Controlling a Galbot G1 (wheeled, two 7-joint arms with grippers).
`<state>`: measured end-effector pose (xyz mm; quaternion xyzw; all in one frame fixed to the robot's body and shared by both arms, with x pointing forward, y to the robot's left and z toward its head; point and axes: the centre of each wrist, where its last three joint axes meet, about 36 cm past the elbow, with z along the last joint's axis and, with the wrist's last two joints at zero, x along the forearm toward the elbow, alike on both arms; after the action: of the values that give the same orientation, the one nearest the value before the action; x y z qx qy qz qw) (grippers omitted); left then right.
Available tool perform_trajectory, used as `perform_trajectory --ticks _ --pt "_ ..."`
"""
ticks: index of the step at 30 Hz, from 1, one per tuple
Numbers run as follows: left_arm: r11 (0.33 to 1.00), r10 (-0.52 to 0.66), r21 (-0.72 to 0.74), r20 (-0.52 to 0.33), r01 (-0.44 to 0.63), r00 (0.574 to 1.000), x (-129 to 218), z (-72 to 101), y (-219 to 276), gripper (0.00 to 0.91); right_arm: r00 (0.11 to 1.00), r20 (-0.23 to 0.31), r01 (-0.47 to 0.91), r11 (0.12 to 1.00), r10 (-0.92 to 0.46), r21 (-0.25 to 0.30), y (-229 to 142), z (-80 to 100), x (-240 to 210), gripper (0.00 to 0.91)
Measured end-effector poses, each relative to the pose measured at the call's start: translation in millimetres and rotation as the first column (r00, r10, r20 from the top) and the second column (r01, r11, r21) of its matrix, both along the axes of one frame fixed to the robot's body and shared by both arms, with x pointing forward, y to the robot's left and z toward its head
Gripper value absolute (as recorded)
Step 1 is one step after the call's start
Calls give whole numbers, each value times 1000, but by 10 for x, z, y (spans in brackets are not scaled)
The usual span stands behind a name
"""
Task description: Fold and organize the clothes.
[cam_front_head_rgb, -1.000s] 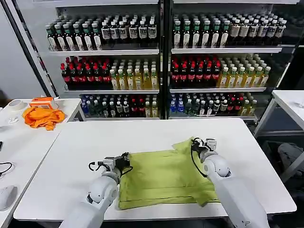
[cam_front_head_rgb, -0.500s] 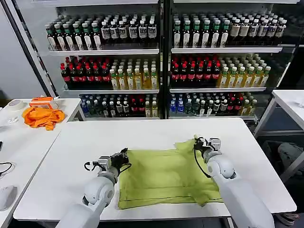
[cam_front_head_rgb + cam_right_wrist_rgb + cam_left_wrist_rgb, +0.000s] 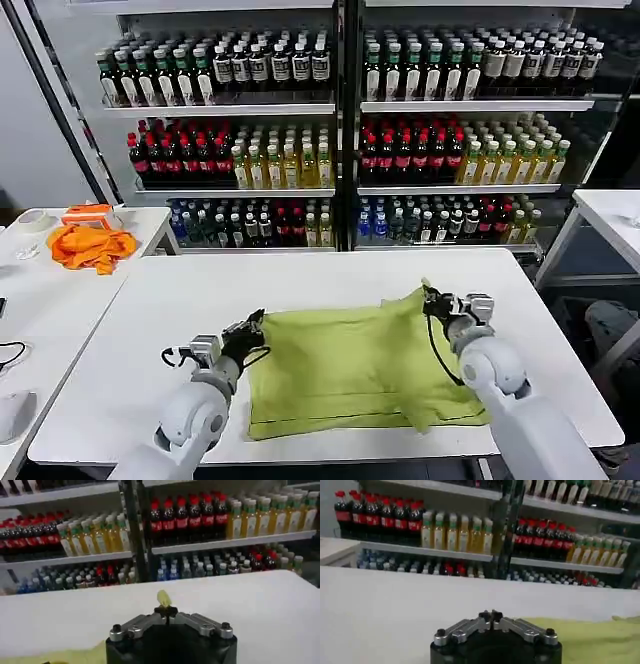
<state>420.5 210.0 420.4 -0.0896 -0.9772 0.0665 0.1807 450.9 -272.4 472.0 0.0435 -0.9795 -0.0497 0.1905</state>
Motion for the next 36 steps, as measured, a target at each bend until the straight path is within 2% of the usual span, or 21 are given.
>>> perform_trajectory --ticks 6,11,20,27,28,29,30,31,32,34,36 --pt "1000 -23 -7 1 23 1000 -199 80 -23 20 1000 10 13 1000 -13 10 -78 98 -377 0" --pt "999 -39 -11 -3 39 999 -353 120 -28 20 1000 -3 30 999 -30 18 -128 121 -684 0" --pt "998 -61 0 -27 61 998 -515 2 -67 20 997 -46 65 998 -65 17 -148 31 -911 0" --pt "997 -59 40 -57 61 997 -565 -178 -97 20 994 -74 81 997 -80 8 -133 -99 -879 0" --pt "997 -57 48 -60 60 997 -570 -205 -103 30 994 -79 80 997 -80 5 -127 -119 -868 595" --pt "997 -56 56 -60 59 997 -571 -226 -106 71 993 -83 79 997 -79 3 -121 -138 -860 907" --pt "996 -53 64 -59 57 997 -571 -245 -110 212 993 -88 77 997 -77 1 -114 -157 -853 907" --pt "996 -52 71 -56 56 997 -571 -265 -121 312 993 -93 74 997 -74 0 -102 -182 -847 907" --pt "995 -51 79 -53 55 997 -569 -285 -129 665 993 -97 69 998 -69 0 -86 -199 -846 907" --pt "994 -46 97 -46 50 998 -559 -314 -141 826 993 -102 62 998 -62 -2 -63 -224 -846 907" --pt "993 -43 110 -35 47 998 -551 -332 -153 907 993 -105 56 998 -57 -6 -44 -240 -853 907"
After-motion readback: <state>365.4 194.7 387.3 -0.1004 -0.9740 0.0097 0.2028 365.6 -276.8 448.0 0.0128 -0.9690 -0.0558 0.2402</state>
